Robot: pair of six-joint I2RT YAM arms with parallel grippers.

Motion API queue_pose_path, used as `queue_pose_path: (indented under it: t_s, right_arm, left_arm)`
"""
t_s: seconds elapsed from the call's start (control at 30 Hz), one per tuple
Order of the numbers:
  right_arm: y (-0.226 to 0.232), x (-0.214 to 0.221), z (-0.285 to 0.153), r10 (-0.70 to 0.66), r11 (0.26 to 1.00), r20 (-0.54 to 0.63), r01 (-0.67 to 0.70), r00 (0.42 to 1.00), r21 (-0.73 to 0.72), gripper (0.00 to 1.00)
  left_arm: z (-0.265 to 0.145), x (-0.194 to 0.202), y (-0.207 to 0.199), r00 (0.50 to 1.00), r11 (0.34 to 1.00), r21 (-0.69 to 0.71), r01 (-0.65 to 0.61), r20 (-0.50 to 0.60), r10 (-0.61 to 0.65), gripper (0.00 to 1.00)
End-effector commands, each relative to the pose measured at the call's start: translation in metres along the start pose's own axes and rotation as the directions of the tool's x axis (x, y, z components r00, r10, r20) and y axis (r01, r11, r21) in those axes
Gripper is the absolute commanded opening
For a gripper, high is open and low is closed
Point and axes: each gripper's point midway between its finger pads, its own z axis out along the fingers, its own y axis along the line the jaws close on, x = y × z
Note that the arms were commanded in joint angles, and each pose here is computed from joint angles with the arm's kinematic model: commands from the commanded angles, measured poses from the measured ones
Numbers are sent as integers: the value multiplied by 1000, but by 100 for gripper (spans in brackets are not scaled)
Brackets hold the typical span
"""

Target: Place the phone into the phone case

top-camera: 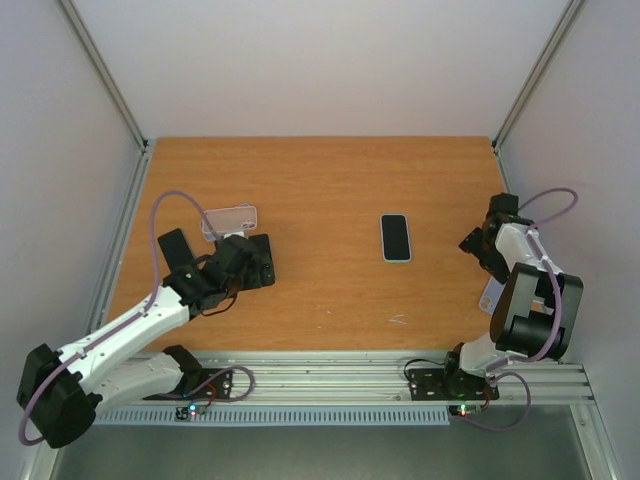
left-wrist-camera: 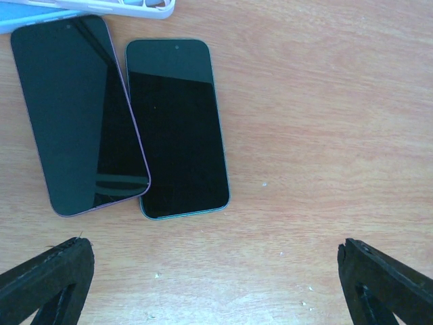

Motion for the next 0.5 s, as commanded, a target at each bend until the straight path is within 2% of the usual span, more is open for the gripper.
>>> queue_pose_path:
  t_s: [0.0, 0.13, 0.3, 0.47]
  right_arm:
    - [-20, 0, 17, 130, 991, -17, -130, 991, 21, 97]
    - [-30, 4, 30, 166, 986, -38, -165, 985, 34, 93]
    - [-30, 9, 44, 172, 985, -85, -170, 981, 30, 82]
    - [-32, 14, 51, 167, 986, -104, -163, 980, 47, 63]
  left_arm:
    - [3, -6, -8, 1000, 1000, 24, -1, 8, 1, 99]
    - [4, -5, -9, 1000, 1000, 27, 9, 4, -9, 99]
    - [8, -2, -9, 1000, 1000, 20, 5, -13, -5, 99]
    - [8, -4, -12, 1000, 1000, 25, 7, -15, -7, 99]
